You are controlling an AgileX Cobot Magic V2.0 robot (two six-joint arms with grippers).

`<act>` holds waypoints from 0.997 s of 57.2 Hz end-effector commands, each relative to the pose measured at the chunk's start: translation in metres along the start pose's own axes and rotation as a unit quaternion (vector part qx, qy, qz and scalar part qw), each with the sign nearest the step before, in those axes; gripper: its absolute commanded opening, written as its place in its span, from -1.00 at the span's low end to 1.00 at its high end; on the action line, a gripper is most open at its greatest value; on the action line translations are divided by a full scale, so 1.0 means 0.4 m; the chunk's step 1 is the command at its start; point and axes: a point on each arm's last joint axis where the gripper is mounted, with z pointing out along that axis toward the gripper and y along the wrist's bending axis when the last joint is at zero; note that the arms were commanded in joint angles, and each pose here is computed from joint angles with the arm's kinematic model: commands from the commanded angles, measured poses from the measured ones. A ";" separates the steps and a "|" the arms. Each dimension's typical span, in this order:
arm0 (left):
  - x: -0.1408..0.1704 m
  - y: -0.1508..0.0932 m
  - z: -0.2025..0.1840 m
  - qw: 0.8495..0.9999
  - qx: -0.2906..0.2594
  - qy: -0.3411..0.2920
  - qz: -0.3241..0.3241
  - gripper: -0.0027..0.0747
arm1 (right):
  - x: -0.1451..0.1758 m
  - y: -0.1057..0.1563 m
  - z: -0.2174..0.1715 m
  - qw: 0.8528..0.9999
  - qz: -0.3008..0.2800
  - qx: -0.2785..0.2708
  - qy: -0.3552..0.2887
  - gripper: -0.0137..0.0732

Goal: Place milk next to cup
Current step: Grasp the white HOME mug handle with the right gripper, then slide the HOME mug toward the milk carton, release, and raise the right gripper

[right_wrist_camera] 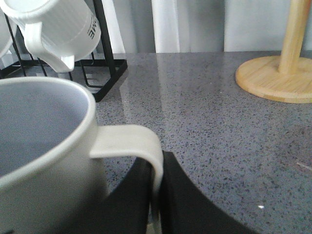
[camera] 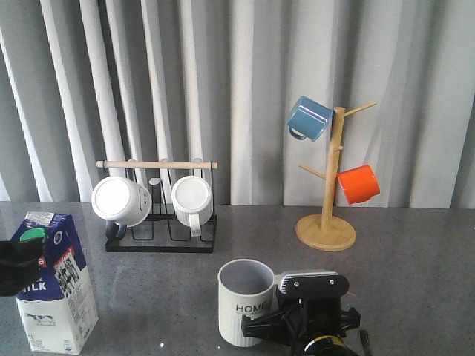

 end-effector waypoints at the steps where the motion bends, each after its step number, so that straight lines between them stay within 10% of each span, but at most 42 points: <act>1: -0.049 -0.007 -0.015 0.998 0.006 -0.056 -0.002 0.37 | -0.067 0.002 -0.001 0.997 0.018 0.017 -0.068 -0.70; 57: -0.049 -0.007 -0.015 0.998 0.006 -0.056 -0.002 0.37 | -0.099 -0.031 -0.155 0.996 -0.054 -0.048 -0.059 -0.16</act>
